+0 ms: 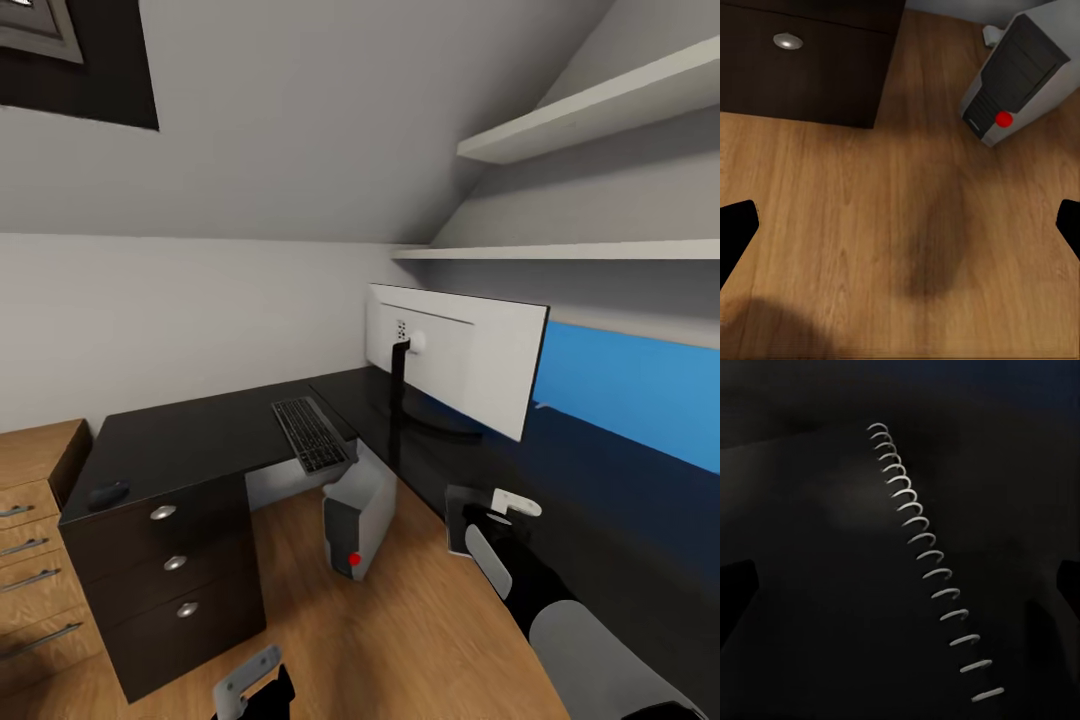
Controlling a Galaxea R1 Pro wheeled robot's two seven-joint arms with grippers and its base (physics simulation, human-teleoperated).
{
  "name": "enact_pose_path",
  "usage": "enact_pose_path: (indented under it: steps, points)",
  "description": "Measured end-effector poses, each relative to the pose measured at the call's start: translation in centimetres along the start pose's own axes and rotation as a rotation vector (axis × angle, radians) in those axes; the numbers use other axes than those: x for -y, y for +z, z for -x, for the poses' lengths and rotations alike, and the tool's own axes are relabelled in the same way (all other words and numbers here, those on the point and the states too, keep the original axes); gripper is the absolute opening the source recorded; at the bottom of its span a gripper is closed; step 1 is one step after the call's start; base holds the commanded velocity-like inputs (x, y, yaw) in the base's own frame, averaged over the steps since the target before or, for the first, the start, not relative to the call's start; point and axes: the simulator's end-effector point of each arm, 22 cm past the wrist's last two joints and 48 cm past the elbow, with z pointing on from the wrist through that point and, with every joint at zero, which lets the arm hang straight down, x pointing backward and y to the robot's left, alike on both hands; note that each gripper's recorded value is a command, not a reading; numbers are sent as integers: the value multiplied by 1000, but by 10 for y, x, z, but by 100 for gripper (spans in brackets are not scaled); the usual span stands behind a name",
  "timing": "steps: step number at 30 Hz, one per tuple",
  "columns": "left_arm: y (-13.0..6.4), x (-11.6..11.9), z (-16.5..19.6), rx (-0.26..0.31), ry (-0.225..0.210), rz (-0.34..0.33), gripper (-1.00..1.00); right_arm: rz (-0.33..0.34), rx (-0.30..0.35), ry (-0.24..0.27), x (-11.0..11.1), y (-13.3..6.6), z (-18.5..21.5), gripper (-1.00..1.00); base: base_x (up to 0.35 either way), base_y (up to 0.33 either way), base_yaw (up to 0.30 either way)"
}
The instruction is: In the bedroom, organize the workspace by keeping the computer under the desk, ensuring the monitor is on the desk, placing the keyboard on the desk next to the monitor, placing the mouse on the desk next to the keyboard, moving the folder from the swivel chair onto the desk next to the mouse, stacking the notebook on top of the folder with the pen on top of the notebook, and positioning the swivel chair next to the desk.
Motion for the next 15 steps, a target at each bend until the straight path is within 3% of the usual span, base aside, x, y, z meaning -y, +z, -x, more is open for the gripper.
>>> enact_pose_path:
  steps: [15]
  points:
    - [0,0,-1,0,3,-1,100,3,0,1,-1,0,0,100,-19,15,0]
